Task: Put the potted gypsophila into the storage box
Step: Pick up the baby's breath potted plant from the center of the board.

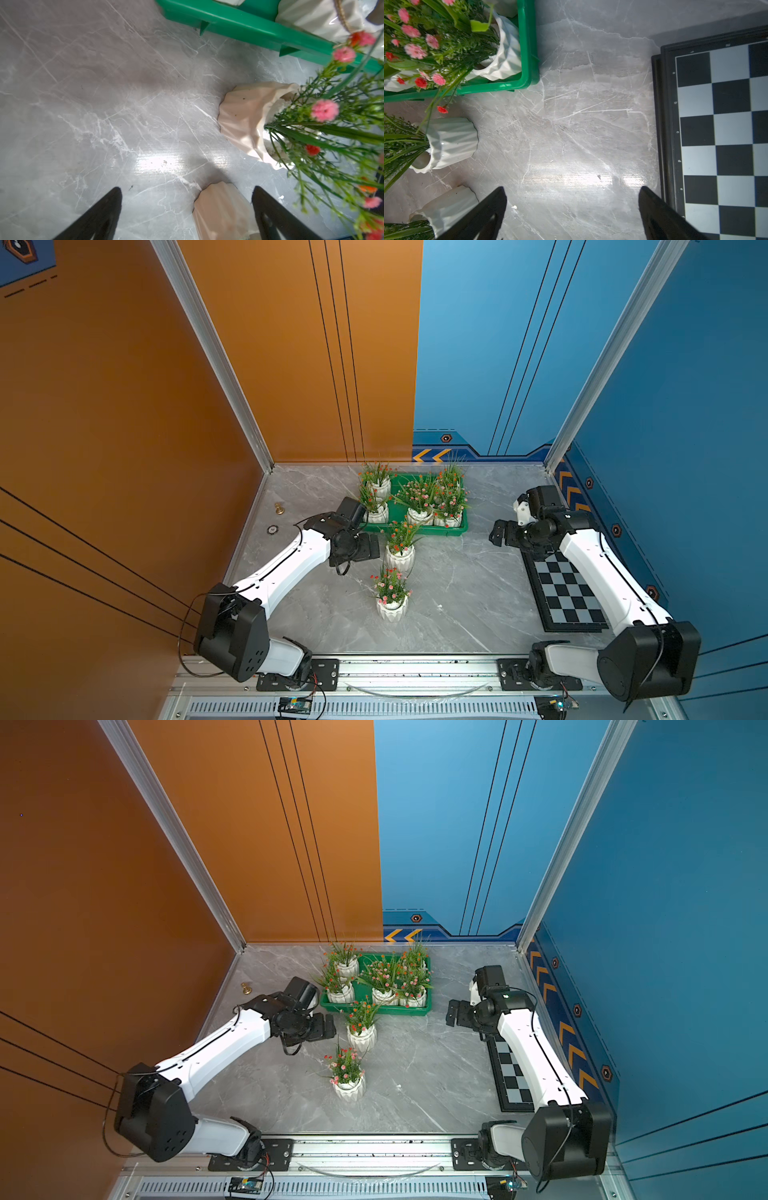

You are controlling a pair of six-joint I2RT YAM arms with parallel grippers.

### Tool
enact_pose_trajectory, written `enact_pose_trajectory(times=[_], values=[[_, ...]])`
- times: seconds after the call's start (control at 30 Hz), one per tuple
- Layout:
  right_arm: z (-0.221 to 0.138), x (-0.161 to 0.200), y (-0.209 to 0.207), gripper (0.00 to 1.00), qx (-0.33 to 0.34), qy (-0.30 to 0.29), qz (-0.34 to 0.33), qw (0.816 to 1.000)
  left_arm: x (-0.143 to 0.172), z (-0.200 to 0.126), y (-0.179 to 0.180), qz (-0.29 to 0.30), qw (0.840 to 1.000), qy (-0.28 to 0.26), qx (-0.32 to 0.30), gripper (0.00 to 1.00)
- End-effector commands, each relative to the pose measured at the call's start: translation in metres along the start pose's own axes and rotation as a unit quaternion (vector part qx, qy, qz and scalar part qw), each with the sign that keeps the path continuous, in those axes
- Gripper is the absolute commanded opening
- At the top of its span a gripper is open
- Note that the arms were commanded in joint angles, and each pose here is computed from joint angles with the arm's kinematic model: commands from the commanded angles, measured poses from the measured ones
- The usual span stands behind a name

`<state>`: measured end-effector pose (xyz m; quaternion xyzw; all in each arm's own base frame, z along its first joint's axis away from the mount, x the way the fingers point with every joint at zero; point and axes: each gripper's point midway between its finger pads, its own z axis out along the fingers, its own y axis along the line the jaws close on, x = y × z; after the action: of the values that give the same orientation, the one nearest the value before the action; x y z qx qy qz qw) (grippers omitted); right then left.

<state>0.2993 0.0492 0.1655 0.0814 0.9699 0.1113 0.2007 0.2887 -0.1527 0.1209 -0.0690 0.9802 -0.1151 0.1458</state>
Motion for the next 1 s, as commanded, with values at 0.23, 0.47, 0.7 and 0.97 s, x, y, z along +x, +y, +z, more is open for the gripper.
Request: enact_pose_trajectory(times=[0.23, 0.47, 0.7, 0.97], values=[[0.008, -0.002, -0.011, 1.00, -0.007, -0.003, 0.024, 1.000, -0.018, 0.017, -0.009, -0.027, 1.000, -0.007, -0.015, 1.00], [0.023, -0.007, -0.012, 1.00, -0.012, 0.008, 0.031, 0.999, -0.023, 0.028, -0.010, -0.041, 0.999, -0.002, -0.025, 0.93], [0.033, -0.009, -0.014, 1.00, -0.011, 0.015, 0.034, 0.999, -0.030, 0.035, -0.017, -0.051, 0.998, 0.001, -0.025, 0.91], [0.041, -0.011, -0.015, 1.00, -0.013, 0.025, 0.034, 0.999, -0.033, 0.041, -0.033, -0.054, 0.999, 0.004, -0.008, 0.88]])
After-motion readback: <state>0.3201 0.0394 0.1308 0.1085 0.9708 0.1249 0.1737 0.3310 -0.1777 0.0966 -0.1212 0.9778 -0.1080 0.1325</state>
